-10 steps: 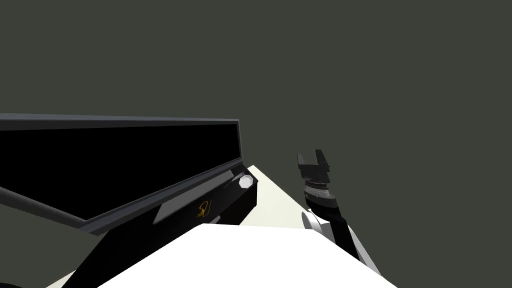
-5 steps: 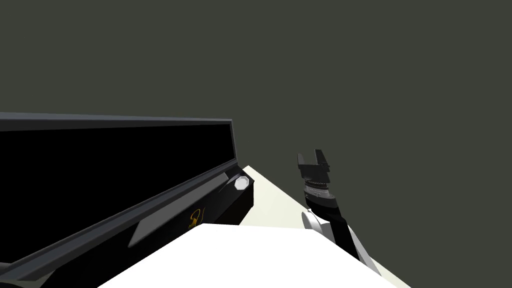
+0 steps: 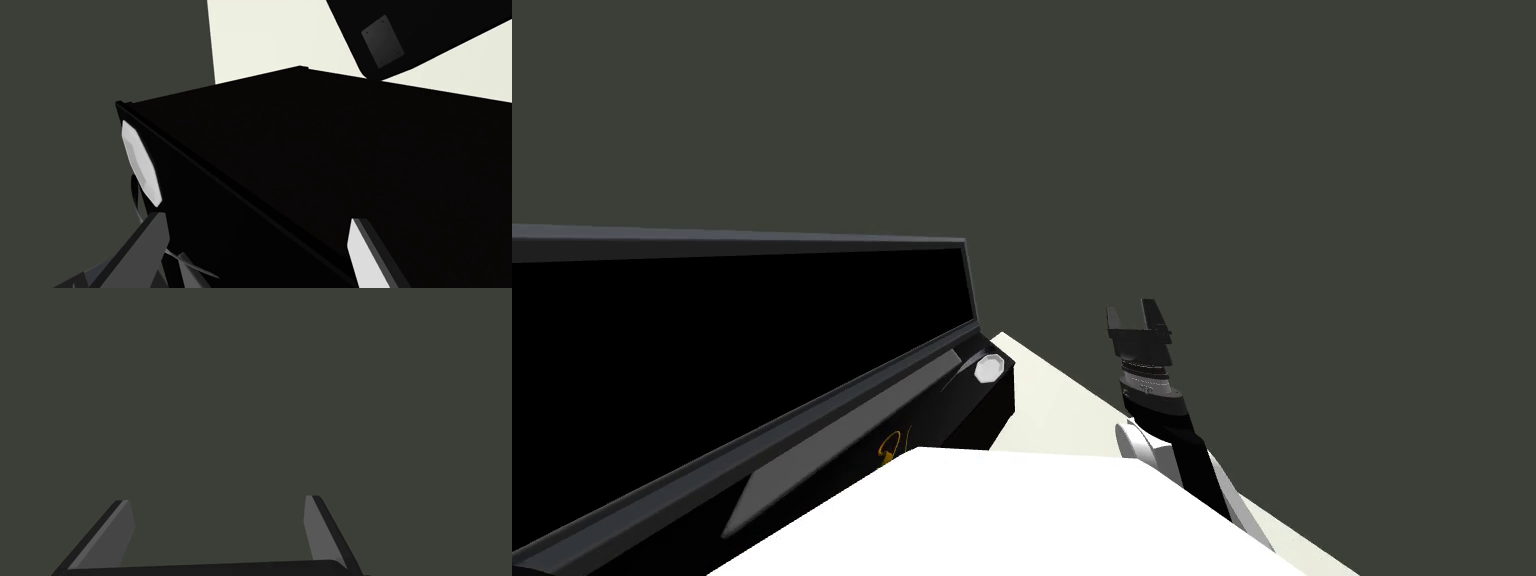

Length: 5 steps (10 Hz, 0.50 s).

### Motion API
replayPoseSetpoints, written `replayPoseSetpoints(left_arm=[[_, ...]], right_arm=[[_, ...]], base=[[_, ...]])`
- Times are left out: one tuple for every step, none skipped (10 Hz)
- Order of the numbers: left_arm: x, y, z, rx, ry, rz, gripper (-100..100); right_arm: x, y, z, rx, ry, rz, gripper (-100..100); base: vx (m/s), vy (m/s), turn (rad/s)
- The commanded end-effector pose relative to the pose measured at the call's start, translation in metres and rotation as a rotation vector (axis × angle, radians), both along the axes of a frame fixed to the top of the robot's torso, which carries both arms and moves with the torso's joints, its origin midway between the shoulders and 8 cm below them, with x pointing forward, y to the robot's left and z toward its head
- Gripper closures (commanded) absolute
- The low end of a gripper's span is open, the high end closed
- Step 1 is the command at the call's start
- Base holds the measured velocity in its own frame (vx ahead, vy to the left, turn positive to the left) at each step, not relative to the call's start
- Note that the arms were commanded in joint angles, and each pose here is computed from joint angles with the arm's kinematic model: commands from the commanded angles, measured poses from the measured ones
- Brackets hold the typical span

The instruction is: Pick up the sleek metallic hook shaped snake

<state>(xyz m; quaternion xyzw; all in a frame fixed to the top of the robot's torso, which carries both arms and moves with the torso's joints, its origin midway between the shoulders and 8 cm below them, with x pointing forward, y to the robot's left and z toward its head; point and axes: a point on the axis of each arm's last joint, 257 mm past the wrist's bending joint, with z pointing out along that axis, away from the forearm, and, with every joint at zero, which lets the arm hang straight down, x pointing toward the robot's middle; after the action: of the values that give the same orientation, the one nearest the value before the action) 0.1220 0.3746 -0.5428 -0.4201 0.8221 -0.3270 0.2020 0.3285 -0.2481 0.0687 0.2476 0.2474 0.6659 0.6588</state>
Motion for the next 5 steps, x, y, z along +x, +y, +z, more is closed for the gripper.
replayPoseSetpoints(left_arm=[[-0.009, 0.010, -0.005, 0.016, 0.028, 0.002, -100], [-0.022, 0.023, -0.009, 0.036, 0.067, -0.004, -100], [-0.026, 0.028, -0.011, 0.045, 0.077, 0.001, -100], [-0.040, 0.042, -0.014, 0.068, 0.116, -0.002, -100], [-0.044, 0.048, -0.016, 0.079, 0.127, 0.003, -100]], right_arm=[[0.000, 0.000, 0.000, 0.000, 0.000, 0.000, 0], [0.000, 0.000, 0.000, 0.000, 0.000, 0.000, 0], [0.000, 0.000, 0.000, 0.000, 0.000, 0.000, 0], [0.000, 0.000, 0.000, 0.000, 0.000, 0.000, 0], [0.000, 0.000, 0.000, 0.000, 0.000, 0.000, 0]], base=[[0.006, 0.023, -0.170], [0.015, 0.023, -0.249], [0.014, 0.028, -0.140], [0.017, 0.025, -0.232], [0.017, 0.028, -0.151]])
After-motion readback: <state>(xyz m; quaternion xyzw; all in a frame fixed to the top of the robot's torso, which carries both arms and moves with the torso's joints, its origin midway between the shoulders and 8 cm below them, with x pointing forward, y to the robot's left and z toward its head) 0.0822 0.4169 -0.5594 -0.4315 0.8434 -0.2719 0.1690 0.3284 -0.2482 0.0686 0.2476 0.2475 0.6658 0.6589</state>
